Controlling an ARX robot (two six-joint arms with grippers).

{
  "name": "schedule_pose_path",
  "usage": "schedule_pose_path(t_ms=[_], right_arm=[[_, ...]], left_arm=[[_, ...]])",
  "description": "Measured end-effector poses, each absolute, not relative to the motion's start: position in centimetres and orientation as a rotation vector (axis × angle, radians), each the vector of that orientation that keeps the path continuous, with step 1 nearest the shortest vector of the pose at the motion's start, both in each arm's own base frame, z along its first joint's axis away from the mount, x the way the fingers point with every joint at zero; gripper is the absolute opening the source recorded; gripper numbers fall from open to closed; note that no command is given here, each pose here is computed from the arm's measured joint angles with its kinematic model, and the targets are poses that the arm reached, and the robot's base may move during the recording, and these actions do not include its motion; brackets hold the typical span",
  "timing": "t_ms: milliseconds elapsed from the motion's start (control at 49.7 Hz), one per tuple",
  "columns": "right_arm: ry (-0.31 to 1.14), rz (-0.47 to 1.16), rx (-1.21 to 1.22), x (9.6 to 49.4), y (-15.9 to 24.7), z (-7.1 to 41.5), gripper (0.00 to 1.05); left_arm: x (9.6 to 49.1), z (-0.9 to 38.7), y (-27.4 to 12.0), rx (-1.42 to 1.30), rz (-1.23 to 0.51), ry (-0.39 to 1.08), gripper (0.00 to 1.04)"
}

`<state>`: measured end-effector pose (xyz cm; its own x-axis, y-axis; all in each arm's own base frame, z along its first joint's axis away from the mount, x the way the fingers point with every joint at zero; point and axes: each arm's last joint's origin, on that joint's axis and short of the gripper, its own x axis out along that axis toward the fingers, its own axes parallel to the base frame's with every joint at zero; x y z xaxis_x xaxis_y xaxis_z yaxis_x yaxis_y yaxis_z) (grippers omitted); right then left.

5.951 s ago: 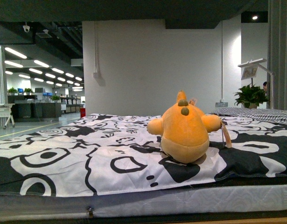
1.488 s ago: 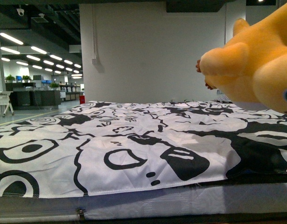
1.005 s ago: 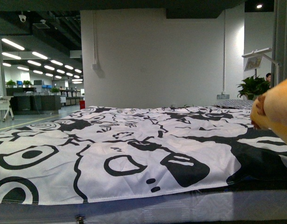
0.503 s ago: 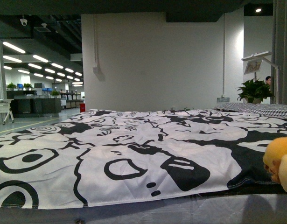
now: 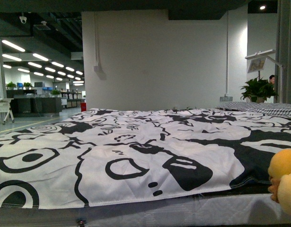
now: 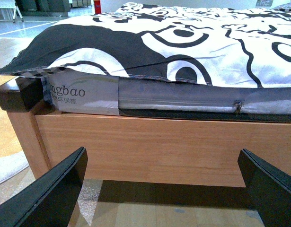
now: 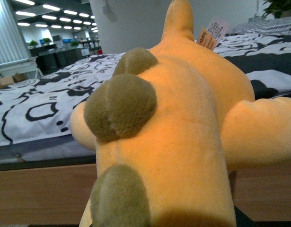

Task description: Put away toys

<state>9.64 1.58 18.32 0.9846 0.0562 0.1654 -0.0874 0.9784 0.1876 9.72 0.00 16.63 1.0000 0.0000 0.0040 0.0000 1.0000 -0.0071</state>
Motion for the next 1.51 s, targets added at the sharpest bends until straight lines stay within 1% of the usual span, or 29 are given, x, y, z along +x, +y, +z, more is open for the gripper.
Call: schedule_pose_path(t_ms=[543, 824, 1508], right_arm=[[-0.159, 0.092, 0.194, 9.62, 1.73, 18.32, 0.19], [-0.162, 0.071, 0.196, 9.62, 1.66, 18.34, 0.19], [-0.162, 0.076, 0.196, 9.61, 1.68, 18.35, 0.19]], left_arm=[[9.72, 16.63, 0.02, -0.007, 0.005, -0.004, 0.99], [9.72, 16.63, -0.02, -0.006, -0.005, -0.004, 0.99], [9.72, 16.63, -0.01, -0.005, -0.001, -0.004, 0.99]])
